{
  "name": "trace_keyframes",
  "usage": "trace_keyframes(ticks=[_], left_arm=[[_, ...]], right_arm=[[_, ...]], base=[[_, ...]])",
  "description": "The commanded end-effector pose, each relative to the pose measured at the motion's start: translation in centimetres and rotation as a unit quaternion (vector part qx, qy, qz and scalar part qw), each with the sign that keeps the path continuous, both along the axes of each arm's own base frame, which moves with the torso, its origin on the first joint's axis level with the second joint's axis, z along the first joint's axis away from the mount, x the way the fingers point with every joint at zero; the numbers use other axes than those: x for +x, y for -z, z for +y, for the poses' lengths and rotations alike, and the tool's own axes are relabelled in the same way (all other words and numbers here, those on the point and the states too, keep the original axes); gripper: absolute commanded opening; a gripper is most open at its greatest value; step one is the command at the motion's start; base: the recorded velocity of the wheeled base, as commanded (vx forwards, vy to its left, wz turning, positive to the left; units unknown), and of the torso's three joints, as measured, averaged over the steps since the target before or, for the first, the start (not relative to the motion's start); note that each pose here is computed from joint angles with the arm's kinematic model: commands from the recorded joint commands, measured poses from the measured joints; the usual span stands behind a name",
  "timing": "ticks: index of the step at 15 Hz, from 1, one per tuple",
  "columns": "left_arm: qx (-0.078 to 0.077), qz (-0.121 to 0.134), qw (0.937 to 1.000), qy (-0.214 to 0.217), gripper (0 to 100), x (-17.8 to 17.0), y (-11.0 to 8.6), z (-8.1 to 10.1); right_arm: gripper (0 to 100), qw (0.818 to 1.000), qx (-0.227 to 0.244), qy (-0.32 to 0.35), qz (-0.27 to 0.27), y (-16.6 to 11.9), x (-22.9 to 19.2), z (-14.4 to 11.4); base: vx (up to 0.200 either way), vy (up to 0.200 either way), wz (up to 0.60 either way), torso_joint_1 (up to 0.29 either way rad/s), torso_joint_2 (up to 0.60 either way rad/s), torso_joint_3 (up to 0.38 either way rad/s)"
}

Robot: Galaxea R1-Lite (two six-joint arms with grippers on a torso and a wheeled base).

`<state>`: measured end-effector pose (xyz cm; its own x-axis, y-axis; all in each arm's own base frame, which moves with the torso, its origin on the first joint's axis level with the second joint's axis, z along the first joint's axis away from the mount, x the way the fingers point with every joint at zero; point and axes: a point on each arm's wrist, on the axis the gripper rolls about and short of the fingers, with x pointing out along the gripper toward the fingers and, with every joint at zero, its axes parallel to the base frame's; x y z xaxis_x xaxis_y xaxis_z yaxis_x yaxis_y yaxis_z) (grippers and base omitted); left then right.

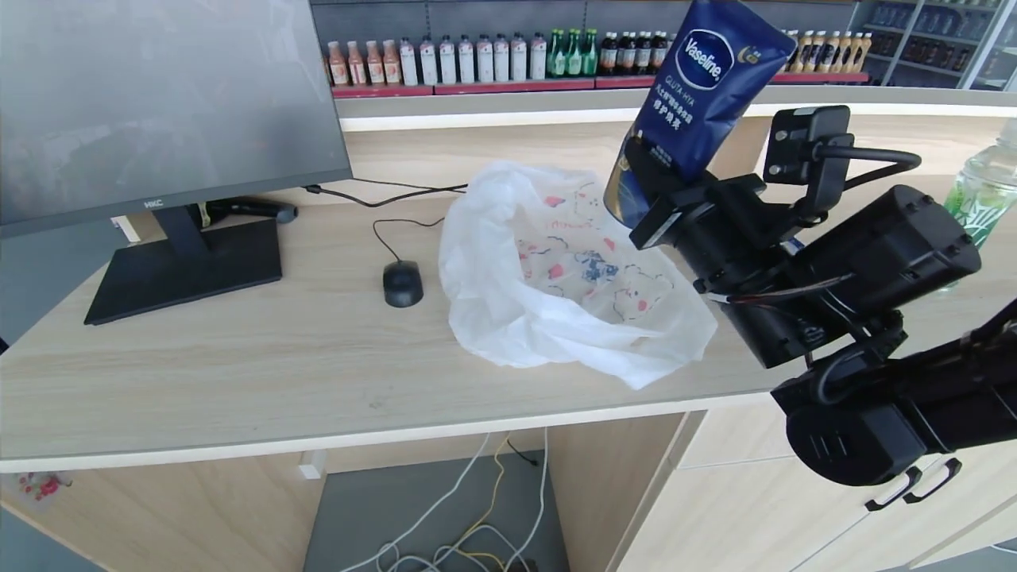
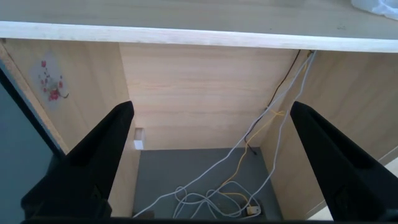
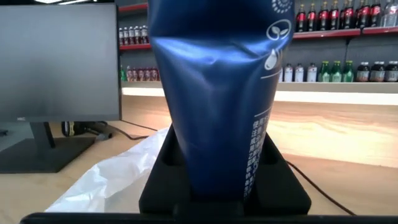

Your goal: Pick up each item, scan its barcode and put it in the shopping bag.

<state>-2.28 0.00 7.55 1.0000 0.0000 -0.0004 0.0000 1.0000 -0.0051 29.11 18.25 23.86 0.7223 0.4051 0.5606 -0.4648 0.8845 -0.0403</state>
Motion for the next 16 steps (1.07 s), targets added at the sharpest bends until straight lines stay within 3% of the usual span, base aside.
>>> trace_keyframes(ticks=[1,5,9,12,16], left_arm=[[0.001,0.000,1.0000,0.001,100,0.0,0.0,0.0],[0.001,0.000,1.0000,0.001,100,0.0,0.0,0.0],[0.003,0.000,1.0000,0.001,100,0.0,0.0,0.0],[0.014,0.001,0.9999,0.001,100,0.0,0.0,0.0],[0.016,0.001,0.9999,0.001,100,0.0,0.0,0.0]], right_arm=[[0,1.000,-0.011,-0.011,0.014,0.9,-0.4,0.4],[0,0.999,-0.015,-0.032,0.004,0.0,-0.2,1.1],[0,0.996,-0.058,-0.048,0.048,-2.2,1.0,1.8],[0,0.993,-0.084,-0.046,0.074,-3.1,2.6,1.0],[0,0.990,-0.102,-0.037,0.093,-2.1,5.0,-0.3]], base=[[0.000,0.000,0.00,0.000,0.00,0.000],[0.000,0.000,0.00,0.000,0.00,0.000],[0.000,0.000,0.00,0.000,0.00,0.000],[0.000,0.000,0.00,0.000,0.00,0.000],[0.000,0.000,0.00,0.000,0.00,0.000]])
